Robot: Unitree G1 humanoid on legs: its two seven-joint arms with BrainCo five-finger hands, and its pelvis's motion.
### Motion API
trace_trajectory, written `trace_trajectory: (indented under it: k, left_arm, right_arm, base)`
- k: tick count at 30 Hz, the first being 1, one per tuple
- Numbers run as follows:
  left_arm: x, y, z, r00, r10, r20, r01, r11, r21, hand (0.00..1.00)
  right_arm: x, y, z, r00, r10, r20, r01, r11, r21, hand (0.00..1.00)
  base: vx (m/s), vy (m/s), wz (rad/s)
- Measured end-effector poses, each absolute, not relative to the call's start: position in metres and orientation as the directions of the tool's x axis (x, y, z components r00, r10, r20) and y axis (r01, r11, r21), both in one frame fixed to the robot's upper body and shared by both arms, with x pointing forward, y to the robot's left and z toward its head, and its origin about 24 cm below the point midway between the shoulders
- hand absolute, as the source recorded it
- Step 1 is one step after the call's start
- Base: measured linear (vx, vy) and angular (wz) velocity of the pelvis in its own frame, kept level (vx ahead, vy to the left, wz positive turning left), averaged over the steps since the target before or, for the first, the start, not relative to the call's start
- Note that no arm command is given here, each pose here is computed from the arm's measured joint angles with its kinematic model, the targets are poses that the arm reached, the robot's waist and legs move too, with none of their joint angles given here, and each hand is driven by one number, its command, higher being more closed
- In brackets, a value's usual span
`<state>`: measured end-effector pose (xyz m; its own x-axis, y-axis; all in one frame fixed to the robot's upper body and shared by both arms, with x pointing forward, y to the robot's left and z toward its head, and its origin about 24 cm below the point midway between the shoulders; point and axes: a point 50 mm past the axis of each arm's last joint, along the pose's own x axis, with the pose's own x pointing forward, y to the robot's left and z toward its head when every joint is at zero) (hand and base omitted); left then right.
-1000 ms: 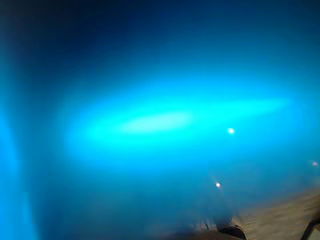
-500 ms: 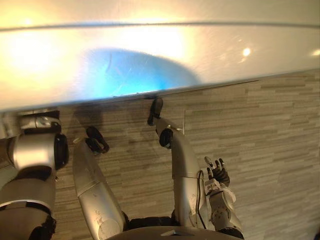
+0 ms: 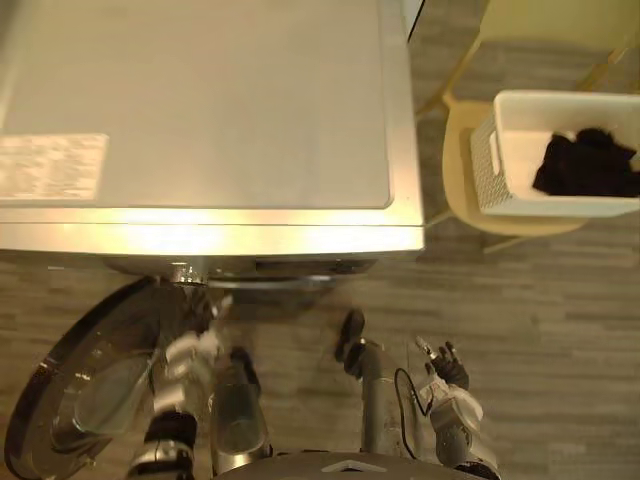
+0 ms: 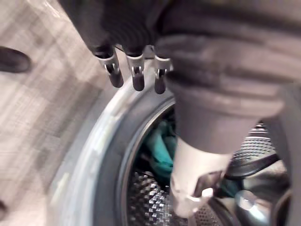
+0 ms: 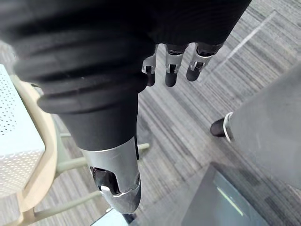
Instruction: Pick up the laundry basket with both hands and put the clothes into the washing machine.
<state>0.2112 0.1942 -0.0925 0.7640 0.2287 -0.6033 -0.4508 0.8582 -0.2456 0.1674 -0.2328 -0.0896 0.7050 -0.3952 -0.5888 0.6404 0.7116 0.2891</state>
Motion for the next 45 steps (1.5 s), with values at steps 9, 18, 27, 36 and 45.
trace_trajectory:
  k: [9, 18, 27, 36, 45]
  left_arm:
    - [0.090, 0.189, -0.163, 0.338, 0.254, -0.906, -0.724, 0.685, -0.078, 0.00]
    - [0.063, 0.188, -0.170, 0.235, 0.268, -0.934, -0.688, 0.725, 0.035, 0.00]
    - [0.083, 0.184, -0.167, 0.305, 0.259, -0.917, -0.483, 0.871, 0.085, 0.00]
    - [0.105, 0.205, -0.158, 0.387, 0.305, -0.870, -0.222, 0.947, 0.232, 0.00]
    - [0.112, 0.192, -0.159, 0.386, 0.298, -0.873, -0.234, 0.947, 0.219, 0.00]
  right_arm:
    - [0.094, -0.232, -0.140, 0.422, -0.411, -0.808, 0.823, 0.547, 0.152, 0.00]
    - [0.054, -0.232, -0.159, 0.248, -0.379, -0.892, 0.876, 0.480, 0.039, 0.00]
    - [0.076, -0.224, -0.158, 0.308, -0.337, -0.889, 0.819, 0.570, 0.068, 0.00]
    - [0.100, -0.226, -0.154, 0.350, -0.343, -0.872, 0.767, 0.639, 0.057, 0.00]
    - [0.094, -0.227, -0.159, 0.301, -0.331, -0.895, 0.721, 0.693, -0.014, 0.00]
  base:
    - [0.09, 0.059, 0.17]
    - [0.05, 0.083, 0.06]
    - [-0.02, 0.024, -0.46]
    - [0.00, -0.037, -0.81]
    - [0.06, -0.244, -0.45]
